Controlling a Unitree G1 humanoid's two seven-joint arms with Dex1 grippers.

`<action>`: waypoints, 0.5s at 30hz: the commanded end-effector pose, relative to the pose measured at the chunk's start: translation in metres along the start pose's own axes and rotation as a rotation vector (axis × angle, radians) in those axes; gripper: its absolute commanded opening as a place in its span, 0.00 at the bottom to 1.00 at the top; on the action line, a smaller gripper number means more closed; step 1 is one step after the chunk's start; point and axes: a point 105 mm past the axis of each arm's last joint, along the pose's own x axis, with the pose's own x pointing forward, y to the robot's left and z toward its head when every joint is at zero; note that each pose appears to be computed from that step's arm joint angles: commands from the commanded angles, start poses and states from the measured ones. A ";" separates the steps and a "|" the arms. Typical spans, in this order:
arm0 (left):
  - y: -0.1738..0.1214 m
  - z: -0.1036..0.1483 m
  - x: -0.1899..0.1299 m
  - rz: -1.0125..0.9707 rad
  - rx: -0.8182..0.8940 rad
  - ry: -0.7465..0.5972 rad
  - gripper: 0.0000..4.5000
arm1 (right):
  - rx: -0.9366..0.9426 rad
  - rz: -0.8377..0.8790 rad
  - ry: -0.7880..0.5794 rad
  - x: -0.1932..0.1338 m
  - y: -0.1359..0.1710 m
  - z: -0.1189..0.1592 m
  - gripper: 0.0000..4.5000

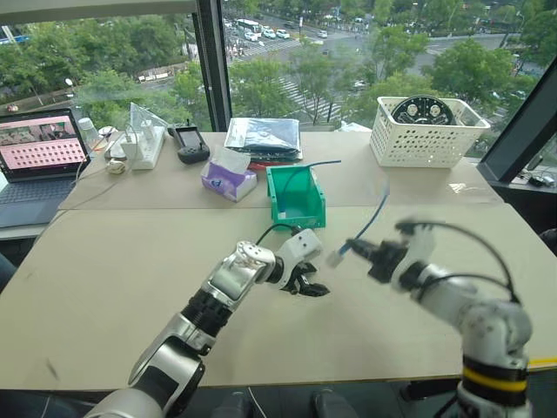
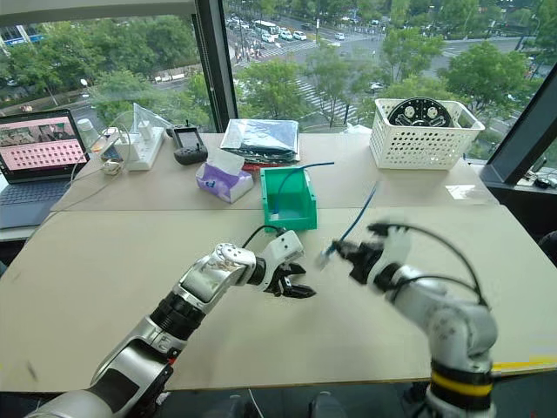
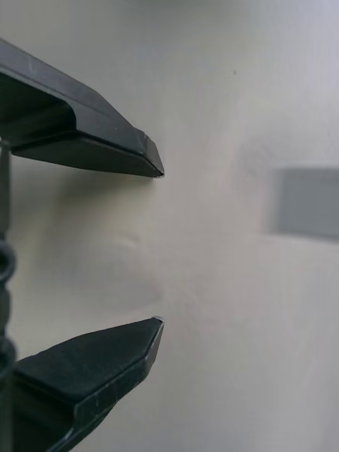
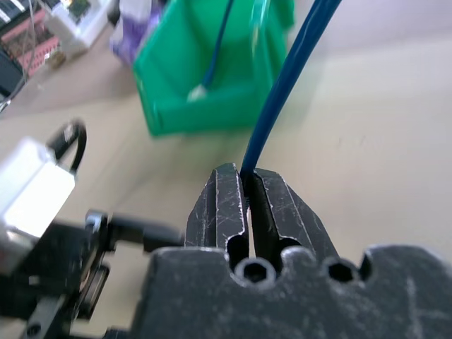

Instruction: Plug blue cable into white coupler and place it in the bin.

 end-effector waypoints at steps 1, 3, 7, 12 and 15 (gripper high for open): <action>0.004 0.006 -0.014 0.035 -0.006 -0.079 0.75 | -0.042 0.090 -0.068 0.026 0.011 0.036 0.00; 0.007 0.007 -0.024 0.066 -0.035 -0.133 0.75 | -0.083 0.132 -0.071 0.048 0.017 0.049 0.00; 0.021 0.010 -0.046 0.193 -0.087 -0.245 0.75 | -0.173 0.151 -0.103 0.094 0.019 0.069 0.00; 0.033 0.015 -0.073 0.346 -0.088 -0.366 0.76 | -0.246 0.137 -0.113 0.130 0.017 0.077 0.30; 0.036 0.013 -0.084 0.393 -0.095 -0.386 0.76 | -0.273 0.163 -0.123 0.132 0.019 0.082 0.54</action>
